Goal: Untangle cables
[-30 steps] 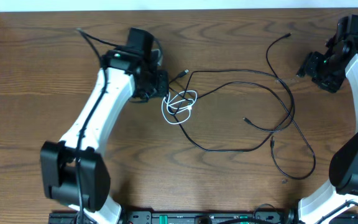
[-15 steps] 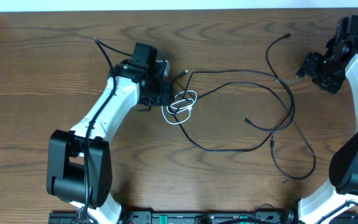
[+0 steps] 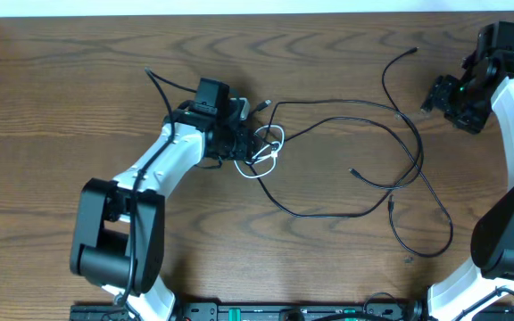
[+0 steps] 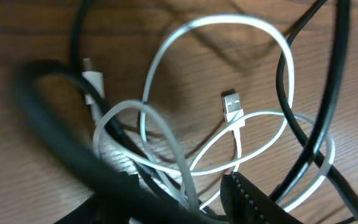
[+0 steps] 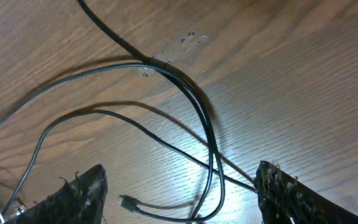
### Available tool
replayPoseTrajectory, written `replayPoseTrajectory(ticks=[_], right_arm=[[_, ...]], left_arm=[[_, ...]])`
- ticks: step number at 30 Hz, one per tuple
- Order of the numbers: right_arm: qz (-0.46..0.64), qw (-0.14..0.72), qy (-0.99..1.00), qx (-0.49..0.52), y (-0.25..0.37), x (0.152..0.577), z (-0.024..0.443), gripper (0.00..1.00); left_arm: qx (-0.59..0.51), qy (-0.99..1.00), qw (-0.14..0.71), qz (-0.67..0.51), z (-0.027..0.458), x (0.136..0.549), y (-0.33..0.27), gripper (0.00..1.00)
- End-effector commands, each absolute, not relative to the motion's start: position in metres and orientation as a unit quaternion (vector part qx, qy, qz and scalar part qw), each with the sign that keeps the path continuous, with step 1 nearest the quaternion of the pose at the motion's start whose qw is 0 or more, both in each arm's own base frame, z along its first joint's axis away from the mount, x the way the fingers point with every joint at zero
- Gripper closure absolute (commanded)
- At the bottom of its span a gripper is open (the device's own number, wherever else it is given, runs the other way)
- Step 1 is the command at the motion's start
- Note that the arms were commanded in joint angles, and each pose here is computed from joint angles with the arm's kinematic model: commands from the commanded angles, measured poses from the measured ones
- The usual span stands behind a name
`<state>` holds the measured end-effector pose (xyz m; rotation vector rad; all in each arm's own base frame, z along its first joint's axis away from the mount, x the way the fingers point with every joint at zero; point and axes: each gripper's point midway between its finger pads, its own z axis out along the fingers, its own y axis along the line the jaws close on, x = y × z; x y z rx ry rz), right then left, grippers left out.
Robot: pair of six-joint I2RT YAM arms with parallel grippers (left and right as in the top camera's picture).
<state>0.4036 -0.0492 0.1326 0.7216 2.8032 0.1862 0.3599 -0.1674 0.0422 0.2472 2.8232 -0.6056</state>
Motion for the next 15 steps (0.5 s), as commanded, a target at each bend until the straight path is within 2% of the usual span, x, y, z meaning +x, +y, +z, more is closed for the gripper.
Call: replayPoseTrajectory(ticks=[1, 2, 5, 8, 15], right_arm=[[0.059, 0.121, 0.963, 0.233, -0.045, 0.405, 0.133, 0.28], [0.059, 0.12, 0.964, 0.231, -0.044, 0.405, 0.133, 0.28], [0.071, 0.12, 0.966, 0.219, -0.035, 0.406, 0.134, 0.28], [0.101, 0.123, 0.972, 0.174, -0.016, 0.409, 0.136, 0.3], [0.265, 0.145, 0.953, 0.003, 0.074, 0.416, 0.159, 0.38]], left_arm=[[0.093, 0.967, 0.11, -0.208, 0.033, 0.354, -0.169, 0.73], [0.092, 0.967, 0.112, -0.209, 0.034, 0.355, -0.169, 0.92], [0.08, 0.966, 0.122, -0.213, 0.046, 0.358, -0.17, 0.93], [0.079, 0.959, 0.158, -0.222, 0.083, 0.366, -0.173, 0.93], [0.061, 0.903, 0.324, -0.275, 0.237, 0.37, -0.174, 0.93]])
